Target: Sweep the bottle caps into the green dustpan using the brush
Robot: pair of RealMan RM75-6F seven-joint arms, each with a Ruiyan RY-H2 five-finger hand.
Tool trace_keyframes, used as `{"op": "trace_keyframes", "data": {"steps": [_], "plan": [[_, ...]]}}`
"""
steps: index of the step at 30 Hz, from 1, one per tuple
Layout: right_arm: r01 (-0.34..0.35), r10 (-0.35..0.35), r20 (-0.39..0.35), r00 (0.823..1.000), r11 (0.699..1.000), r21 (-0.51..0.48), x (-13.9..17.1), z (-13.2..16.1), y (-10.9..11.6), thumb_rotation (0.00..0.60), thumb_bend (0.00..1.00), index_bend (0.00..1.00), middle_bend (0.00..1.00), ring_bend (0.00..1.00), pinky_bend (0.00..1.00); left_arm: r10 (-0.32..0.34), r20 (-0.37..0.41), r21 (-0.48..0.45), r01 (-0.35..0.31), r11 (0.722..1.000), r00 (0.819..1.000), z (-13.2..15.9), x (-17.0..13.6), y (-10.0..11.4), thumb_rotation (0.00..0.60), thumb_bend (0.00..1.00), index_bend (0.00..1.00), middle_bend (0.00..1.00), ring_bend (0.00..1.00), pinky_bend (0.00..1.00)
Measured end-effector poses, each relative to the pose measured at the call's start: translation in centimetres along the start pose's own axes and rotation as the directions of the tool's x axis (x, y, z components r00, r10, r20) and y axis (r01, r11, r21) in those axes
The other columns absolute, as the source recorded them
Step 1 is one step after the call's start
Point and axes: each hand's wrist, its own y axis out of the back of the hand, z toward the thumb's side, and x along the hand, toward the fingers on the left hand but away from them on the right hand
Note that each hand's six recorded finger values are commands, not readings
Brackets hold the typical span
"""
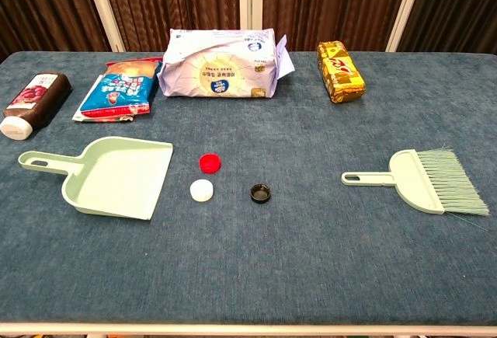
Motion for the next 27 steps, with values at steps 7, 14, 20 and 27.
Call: {"op": "trace_keyframes", "data": {"steps": [7,14,20,27], "plan": [[-0.099,0.109,-0.057,0.992,0.982,0.162,-3.7,2.8,-2.3,0.6,0.16,0.23,0.32,0.05,0.02,-0.005,0.01,-0.009,0.005,1.0,1.0,0.2,0.0,-0.2,0.6,0.11,0.3,0.28,0.18,0.15],[-0.141,0.192,-0.094,0.977,0.91,0.39,-7.5,6.9,-5.7,0.6,0.13,0.27,0.32,0.07,0.02,-0.004,0.008,-0.015,0.004,1.0,1.0,-0.1,-0.4,-0.4,0.6,0.11,0.3,0.28,0.18,0.15],[-0.202,0.269,-0.111,0.957,0.887,0.416,-9.9,11.4,-10.6,0.6,0.12,0.3,0.34,0.07,0.05,-0.015,0.003,-0.023,0.015,1.0,1.0,-0.4,-0.5,-1.0,0.6,0.11,0.3,0.28,0.18,0.15],[-0.202,0.294,-0.117,0.949,0.848,0.49,-10.7,13.0,-14.4,0.6,0.13,0.31,0.36,0.09,0.09,-0.019,0.002,-0.029,0.019,0.999,1.0,-0.6,-0.5,-1.3,0.6,0.11,0.3,0.28,0.18,0.15]]}}
